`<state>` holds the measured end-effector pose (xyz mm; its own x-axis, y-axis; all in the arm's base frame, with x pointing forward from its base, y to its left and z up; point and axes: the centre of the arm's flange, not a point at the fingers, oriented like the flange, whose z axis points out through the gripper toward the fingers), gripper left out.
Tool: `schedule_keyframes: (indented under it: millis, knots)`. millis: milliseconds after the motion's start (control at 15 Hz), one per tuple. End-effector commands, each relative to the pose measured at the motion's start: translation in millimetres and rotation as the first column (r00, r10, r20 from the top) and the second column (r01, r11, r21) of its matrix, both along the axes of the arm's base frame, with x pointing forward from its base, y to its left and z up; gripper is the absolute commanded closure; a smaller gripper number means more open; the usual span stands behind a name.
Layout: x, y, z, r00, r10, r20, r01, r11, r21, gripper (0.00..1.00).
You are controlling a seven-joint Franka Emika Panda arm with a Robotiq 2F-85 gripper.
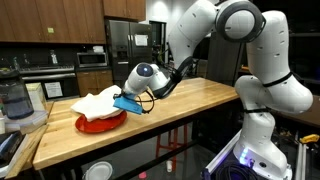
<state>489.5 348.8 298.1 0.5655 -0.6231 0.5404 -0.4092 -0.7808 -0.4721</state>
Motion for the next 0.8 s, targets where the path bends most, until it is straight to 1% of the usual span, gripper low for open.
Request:
schedule_keyframes:
  millis: [0,67,133,200,267,467,533,600,733]
  knots:
    - [-6,-4,4,0.995,0.012,-0.102,-0.005,0.998,0.067,0.98]
    - [-5,-4,1,0.993,-0.002,-0.117,0.011,0.997,0.08,0.98]
    - [-5,-4,-2,0.993,-0.014,-0.114,0.024,0.996,0.085,0.98]
    - [-1,-6,-5,0.998,-0.047,-0.04,0.049,0.997,0.062,0.98]
    - [6,-9,-5,0.996,-0.07,0.052,0.069,0.997,0.026,0.98]
    - [24,-13,15,0.981,-0.098,0.167,0.1,0.995,-0.003,0.98]
    - [27,-14,20,0.977,-0.104,0.187,0.108,0.994,-0.011,0.98]
    - [27,-13,24,0.978,-0.105,0.181,0.11,0.994,-0.015,0.98]
    - [22,-10,21,0.987,-0.096,0.128,0.1,0.995,-0.025,0.98]
